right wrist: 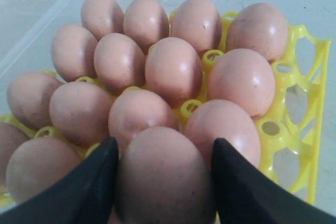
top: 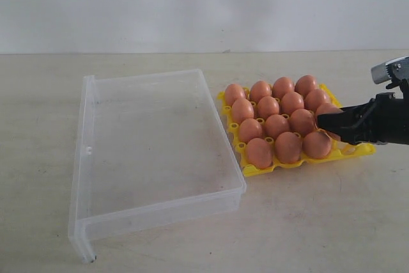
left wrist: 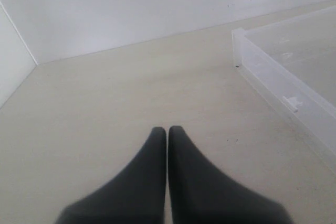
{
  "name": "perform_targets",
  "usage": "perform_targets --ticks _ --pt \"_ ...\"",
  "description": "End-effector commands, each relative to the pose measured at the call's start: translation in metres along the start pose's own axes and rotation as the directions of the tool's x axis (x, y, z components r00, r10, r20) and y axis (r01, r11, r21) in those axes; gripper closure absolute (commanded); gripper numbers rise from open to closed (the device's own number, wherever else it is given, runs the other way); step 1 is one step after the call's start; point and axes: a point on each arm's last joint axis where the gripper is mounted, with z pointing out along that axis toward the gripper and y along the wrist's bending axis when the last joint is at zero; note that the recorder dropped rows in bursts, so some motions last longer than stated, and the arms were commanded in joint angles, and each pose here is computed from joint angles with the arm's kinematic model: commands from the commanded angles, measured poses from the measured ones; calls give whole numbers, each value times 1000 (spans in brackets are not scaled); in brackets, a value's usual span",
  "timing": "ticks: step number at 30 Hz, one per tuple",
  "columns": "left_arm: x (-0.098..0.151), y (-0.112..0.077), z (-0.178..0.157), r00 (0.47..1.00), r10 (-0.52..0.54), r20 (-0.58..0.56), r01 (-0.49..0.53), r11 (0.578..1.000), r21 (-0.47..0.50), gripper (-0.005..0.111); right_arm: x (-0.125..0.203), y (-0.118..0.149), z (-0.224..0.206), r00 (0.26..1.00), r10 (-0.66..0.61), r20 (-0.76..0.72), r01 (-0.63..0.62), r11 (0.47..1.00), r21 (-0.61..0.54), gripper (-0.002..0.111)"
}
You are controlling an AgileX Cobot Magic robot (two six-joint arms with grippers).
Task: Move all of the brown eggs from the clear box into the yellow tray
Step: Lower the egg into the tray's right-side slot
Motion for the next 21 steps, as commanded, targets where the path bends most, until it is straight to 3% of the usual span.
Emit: perform_targets --ticks 1,4,6,21 --pt "1 0 0 1000 -5 -1 5 1000 5 105 -4 1 -1 999 -38 27 38 999 -3 85" --pt "1 0 0 1000 -5 -1 5 1000 5 105 -4 1 -1 999 -40 27 40 999 -3 68" --pt "1 0 0 1000 -5 -1 5 1000 5 105 -4 1 -1 999 -40 27 40 999 -3 62" --pt "1 0 0 1000 -5 -1 5 1000 5 105 -8 -1 -1 998 -5 69 4 1000 16 62"
